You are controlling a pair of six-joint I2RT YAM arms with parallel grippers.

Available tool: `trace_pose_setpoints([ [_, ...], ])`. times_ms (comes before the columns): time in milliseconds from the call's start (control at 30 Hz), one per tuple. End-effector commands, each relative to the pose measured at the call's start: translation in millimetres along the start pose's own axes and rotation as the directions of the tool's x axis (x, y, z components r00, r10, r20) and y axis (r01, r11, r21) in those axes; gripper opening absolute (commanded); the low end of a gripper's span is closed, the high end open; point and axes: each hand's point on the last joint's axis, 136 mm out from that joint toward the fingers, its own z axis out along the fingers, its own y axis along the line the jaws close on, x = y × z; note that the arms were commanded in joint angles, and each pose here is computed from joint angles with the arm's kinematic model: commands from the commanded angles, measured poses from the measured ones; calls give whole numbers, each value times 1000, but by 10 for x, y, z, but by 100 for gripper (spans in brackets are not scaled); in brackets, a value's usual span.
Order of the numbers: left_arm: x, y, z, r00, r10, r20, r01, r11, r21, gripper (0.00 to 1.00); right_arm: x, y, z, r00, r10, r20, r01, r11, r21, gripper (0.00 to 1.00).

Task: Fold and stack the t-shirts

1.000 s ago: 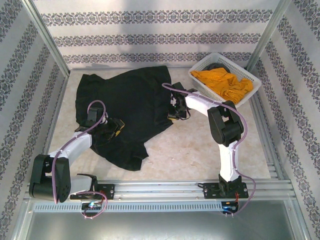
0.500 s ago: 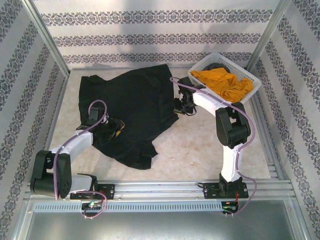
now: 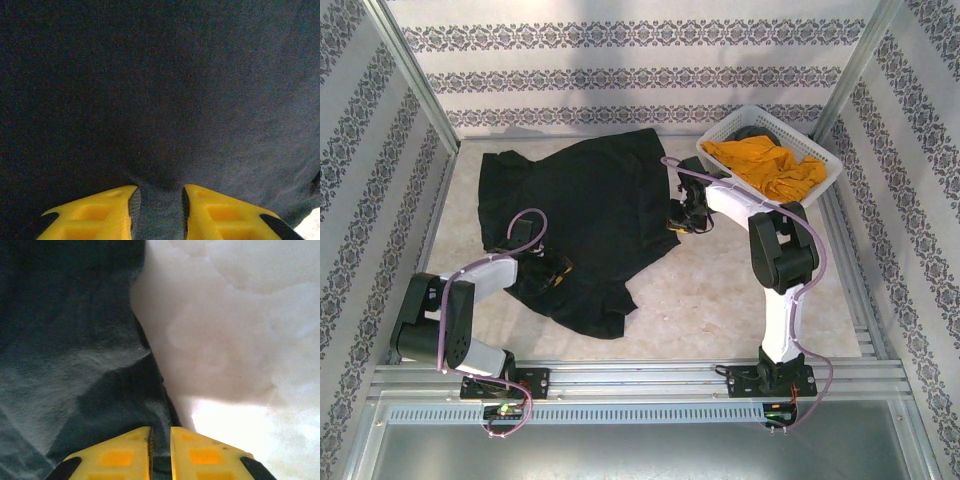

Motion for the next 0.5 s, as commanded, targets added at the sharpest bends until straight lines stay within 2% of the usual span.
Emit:
trace_pose_setpoints([
  [0, 119, 508, 99, 999, -39, 2, 39, 984, -172, 31, 24, -67, 74, 999, 6, -34, -6, 1000, 1, 19],
  [100, 131, 532, 102, 999, -42, 3, 42, 984, -175, 31, 25, -84, 93, 999, 7, -37, -7, 1000, 0, 18],
  [233, 119, 512, 93, 999, -40, 8, 41, 985, -168, 31, 27, -130, 108, 999, 12, -35, -11, 1000, 10, 23],
  [333, 118, 508, 88, 999, -40, 10, 41, 985, -166, 31, 1, -129, 106, 1000, 10, -28, -10, 1000, 8, 19],
  [467, 118, 511, 88, 999, -40, 11, 41, 985, -165, 31, -25, -97, 121, 999, 13, -30, -13, 1000, -5, 18],
])
